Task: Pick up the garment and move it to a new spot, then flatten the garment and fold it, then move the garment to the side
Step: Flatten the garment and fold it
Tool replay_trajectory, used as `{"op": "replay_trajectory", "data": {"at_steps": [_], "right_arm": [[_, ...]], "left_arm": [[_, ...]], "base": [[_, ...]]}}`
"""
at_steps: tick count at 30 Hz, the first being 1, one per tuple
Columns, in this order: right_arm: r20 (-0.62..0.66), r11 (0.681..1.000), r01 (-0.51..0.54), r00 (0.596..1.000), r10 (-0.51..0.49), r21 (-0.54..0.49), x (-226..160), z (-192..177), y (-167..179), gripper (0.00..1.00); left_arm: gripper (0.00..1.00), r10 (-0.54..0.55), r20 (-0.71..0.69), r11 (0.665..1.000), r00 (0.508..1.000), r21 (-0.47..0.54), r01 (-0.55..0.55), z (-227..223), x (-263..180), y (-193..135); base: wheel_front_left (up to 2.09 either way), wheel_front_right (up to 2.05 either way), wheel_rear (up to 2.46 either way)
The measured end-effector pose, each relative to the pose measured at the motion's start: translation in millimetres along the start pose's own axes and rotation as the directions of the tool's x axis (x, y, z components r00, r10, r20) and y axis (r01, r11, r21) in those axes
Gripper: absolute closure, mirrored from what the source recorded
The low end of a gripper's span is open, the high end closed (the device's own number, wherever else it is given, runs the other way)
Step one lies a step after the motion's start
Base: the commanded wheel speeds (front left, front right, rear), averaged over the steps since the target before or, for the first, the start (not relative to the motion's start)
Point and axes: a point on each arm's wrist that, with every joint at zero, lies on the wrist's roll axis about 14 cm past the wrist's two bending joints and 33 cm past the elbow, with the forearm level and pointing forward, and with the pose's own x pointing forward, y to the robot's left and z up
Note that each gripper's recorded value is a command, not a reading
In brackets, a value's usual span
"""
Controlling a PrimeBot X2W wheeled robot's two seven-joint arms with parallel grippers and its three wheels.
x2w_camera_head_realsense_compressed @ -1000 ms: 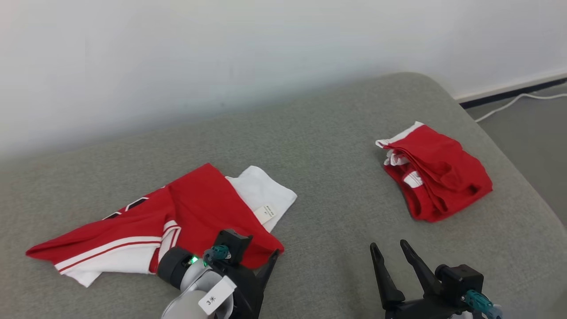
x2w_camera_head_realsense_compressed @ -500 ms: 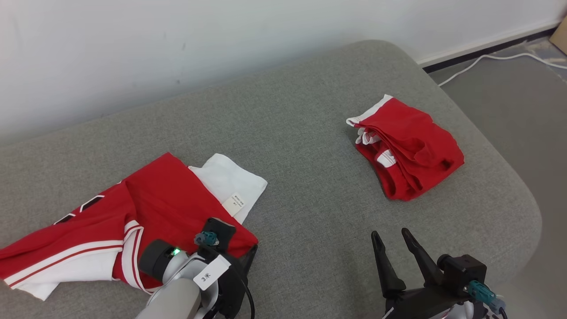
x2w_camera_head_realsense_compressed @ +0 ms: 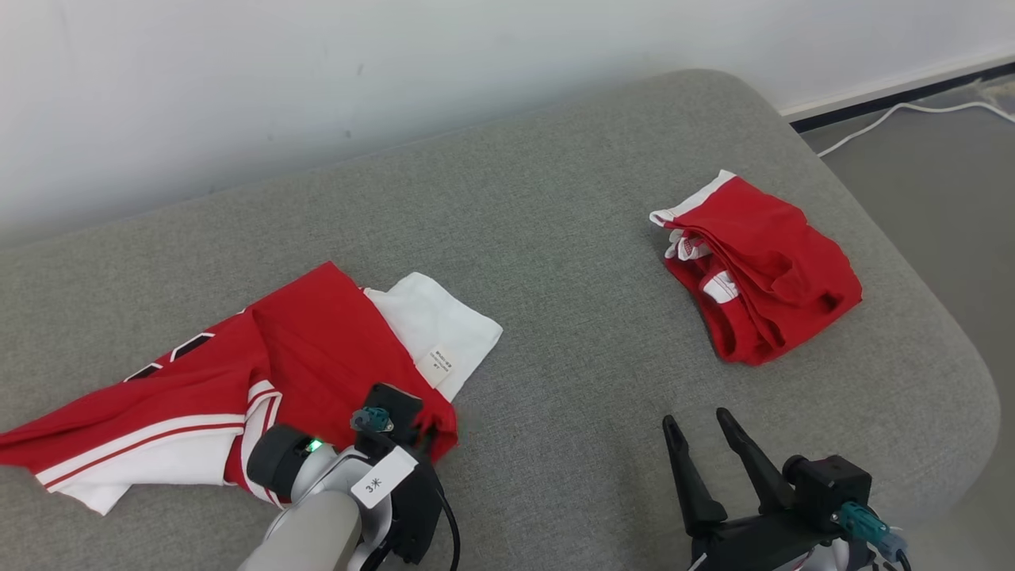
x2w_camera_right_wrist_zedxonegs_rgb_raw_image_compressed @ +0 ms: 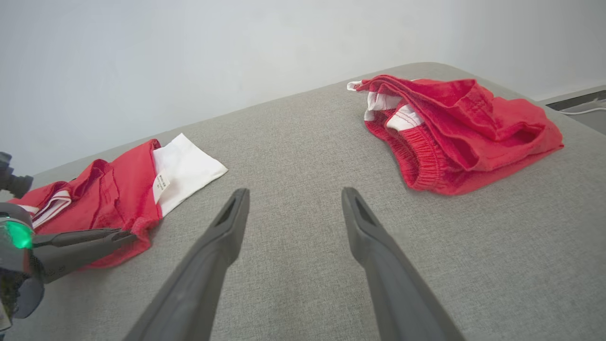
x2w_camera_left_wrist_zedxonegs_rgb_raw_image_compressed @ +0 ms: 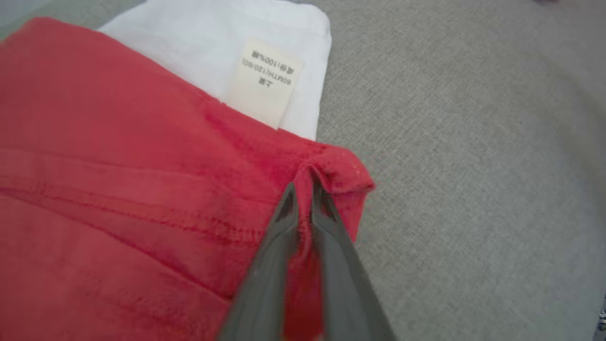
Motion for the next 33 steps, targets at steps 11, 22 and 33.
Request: {"op": "replay_trajectory", "data": {"at_steps": [11, 22, 33], "right_arm": [[-0.008, 1.0, -0.023, 1.0, 0.023, 0.003, 0.4, -1.8, 7.5, 0.0], [-0.004, 0.999, -0.032, 0.999, 0.032, 0.016, -10.8, -1.8, 10.7, 0.0], [0.003, 0.999, 0.033, 0.999, -0.033, 0.027, -29.3, -4.9, -11.6, 0.0]], "left_arm": [[1.0, -0.004, 0.165, 1.0, 0.986, -0.028, 0.008, 52.9, -2.4, 5.4], [1.0, -0.16, 0.719, 0.979, 0.677, 0.204, 0.015, 293.4, -72.2, -21.2], [1.0, -0.148, 0.834, 0.988, 0.531, 0.153, 0.035, 344.8, -117.1, -25.1]], "base": [[0.0, 0.0, 0.0], [0.0, 0.0, 0.0], [0.0, 0.0, 0.0]]}}
